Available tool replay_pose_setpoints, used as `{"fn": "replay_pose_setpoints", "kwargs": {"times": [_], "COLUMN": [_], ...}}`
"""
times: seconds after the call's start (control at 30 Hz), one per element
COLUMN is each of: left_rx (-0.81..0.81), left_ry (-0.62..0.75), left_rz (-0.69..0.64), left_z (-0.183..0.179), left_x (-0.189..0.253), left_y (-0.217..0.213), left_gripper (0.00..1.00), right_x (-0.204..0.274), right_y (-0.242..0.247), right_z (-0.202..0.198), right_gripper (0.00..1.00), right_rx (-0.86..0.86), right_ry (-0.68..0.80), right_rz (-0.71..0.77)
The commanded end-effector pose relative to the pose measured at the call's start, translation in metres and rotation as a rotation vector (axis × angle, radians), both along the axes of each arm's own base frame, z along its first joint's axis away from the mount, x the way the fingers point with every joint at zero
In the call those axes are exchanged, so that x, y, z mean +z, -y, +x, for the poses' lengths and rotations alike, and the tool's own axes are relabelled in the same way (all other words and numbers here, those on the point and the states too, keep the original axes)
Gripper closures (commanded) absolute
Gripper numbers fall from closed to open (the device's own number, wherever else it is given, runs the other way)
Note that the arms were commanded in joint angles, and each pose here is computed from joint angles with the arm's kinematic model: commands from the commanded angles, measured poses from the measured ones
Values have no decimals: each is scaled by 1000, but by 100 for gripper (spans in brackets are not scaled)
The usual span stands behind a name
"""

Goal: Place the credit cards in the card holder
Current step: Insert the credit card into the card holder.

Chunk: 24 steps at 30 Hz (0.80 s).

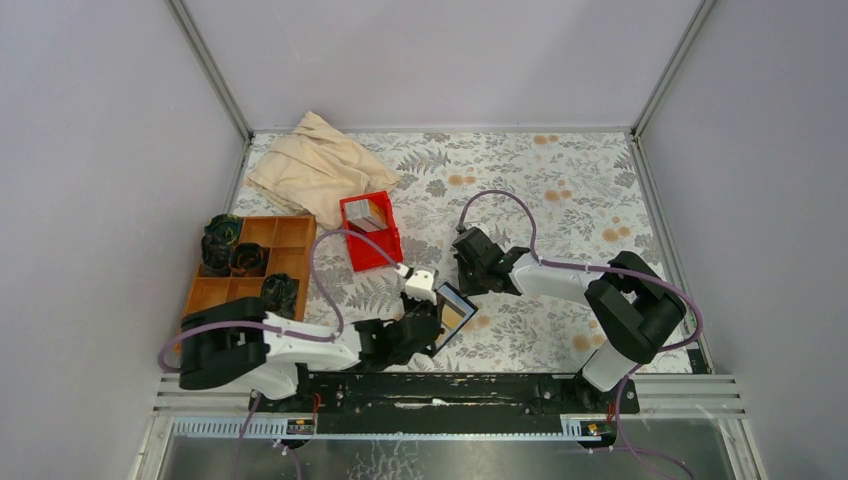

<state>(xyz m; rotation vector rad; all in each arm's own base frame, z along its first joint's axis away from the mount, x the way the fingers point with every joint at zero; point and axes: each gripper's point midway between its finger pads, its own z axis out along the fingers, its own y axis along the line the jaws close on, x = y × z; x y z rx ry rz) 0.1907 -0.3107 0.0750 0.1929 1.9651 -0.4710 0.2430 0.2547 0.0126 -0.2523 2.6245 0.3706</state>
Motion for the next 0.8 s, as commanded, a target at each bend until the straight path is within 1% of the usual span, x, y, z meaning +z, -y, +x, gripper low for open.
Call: {"fn": "replay_pose_setpoints", "kwargs": {"times": [0.0,0.2,0.43,0.63,0.77], "left_rx": [19,-45,-95,-106,-70], "left_ry": [-45,-131,-192,-245,-274], "left_rz": [-12,-6,36,83,141], "left_z": [-9,-27,-37,-41,-40], "left_x": [-6,-31,-51,-67,-86], "left_y": [-22,-29,-14,-2,-3], "left_gripper": [100,100,100,100,100], "right_x": [6,0,2,3,4], "right_y": [-4,-3,-6,-4,-3], "right_z": [0,-3,-8,-14,-15], "right_gripper": [100,100,100,100,100], "right_rx": [-23,-38,-28,-19,-16], "right_ry": [-2,-4,7,13,23], "right_rz": [-4,-4,10,9,16]}}
